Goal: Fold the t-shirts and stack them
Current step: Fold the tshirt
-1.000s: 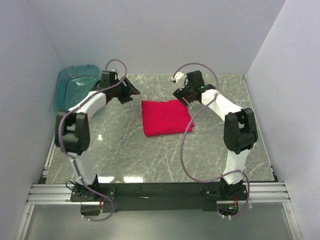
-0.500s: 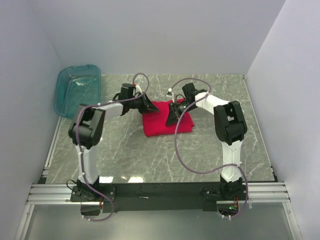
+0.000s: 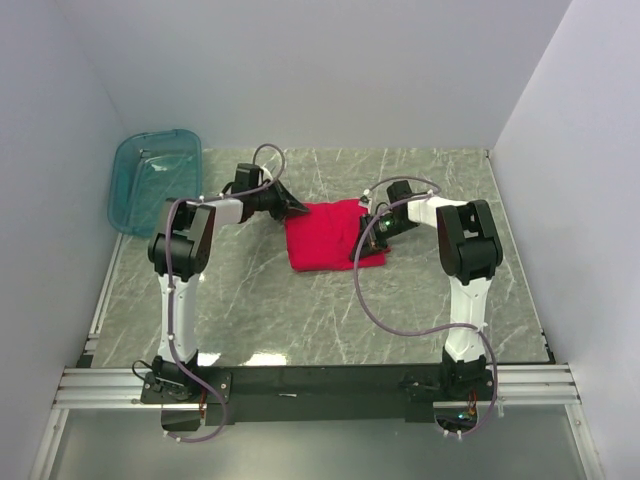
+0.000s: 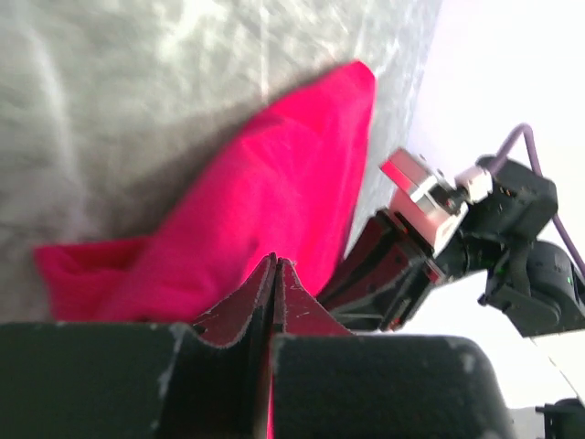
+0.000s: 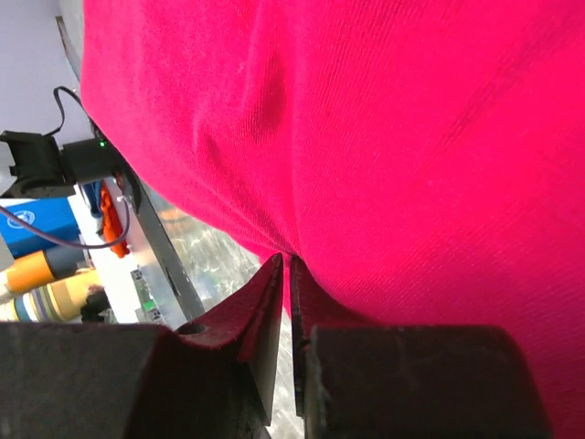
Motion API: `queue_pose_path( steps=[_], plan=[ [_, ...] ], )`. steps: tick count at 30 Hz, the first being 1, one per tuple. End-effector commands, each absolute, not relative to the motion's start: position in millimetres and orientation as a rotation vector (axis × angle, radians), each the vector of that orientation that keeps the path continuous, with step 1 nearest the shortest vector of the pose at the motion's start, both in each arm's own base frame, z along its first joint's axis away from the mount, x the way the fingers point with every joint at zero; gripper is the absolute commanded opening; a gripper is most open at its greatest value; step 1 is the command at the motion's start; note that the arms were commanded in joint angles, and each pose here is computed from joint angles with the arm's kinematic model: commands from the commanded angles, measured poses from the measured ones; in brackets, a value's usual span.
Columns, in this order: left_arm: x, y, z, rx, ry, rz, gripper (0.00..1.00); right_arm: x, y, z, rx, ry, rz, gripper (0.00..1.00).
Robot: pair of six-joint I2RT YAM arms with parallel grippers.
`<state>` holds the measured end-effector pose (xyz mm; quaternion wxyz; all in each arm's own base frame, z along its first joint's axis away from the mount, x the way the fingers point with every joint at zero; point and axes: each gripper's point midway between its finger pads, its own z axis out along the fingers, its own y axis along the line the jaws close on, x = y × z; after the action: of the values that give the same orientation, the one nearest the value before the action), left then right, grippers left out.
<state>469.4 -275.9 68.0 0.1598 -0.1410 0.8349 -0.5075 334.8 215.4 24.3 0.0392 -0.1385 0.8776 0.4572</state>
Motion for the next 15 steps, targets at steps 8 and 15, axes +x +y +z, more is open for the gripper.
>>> queue_pose_path(
  steps=[8, 15],
  plan=[
    [491, -260, 109, -0.286, 2.251, -1.402, 0.13, 349, 192, 95, -0.718, 2.52, 1.1, 0.31],
    [468, -201, 251, -0.07, 1.896, -0.836, 0.45, 384, 126, 96, -0.484, 2.528, 0.554, 0.84]
  ],
)
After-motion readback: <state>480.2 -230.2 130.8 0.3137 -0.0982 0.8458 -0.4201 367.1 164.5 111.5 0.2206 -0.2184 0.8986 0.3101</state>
